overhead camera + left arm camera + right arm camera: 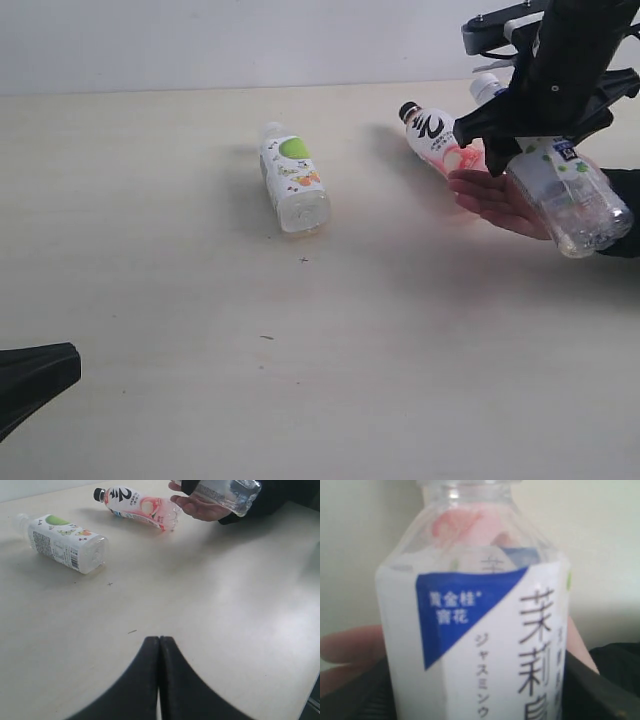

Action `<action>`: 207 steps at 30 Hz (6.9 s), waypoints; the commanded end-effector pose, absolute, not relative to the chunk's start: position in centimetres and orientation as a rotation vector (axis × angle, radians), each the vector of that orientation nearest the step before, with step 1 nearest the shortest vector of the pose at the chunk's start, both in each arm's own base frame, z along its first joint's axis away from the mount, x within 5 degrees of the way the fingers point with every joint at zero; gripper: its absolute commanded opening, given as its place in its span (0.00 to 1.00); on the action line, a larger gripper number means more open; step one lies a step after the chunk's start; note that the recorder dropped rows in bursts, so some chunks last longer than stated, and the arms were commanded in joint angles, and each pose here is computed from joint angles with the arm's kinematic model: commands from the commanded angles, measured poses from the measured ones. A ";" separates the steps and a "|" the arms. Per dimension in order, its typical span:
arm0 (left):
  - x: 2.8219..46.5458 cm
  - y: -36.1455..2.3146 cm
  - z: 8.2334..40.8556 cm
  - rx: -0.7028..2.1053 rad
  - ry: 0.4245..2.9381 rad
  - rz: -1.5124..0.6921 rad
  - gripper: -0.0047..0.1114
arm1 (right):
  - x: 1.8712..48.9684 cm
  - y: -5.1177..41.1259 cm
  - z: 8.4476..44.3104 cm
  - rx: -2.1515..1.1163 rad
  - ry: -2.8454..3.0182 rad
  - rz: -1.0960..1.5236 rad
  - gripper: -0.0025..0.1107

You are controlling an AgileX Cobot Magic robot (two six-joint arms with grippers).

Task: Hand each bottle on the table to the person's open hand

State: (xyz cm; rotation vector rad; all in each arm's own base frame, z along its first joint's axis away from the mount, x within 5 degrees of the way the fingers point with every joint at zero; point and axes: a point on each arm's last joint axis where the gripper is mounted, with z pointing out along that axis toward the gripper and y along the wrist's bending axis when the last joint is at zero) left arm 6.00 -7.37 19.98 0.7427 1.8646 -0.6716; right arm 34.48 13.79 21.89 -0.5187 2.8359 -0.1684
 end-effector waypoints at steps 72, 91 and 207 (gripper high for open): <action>6.0 -7.4 20.0 0.752 1.853 -0.668 0.04 | 22.5 10.6 27.9 -0.178 2.136 0.480 0.20; 6.0 -7.4 20.0 0.752 1.853 -0.668 0.04 | 22.0 9.6 28.5 -0.083 1.956 0.474 0.15; 31.1 -9.9 29.4 0.137 2.015 1.088 0.04 | 10.0 5.6 24.4 -0.348 1.446 0.481 0.02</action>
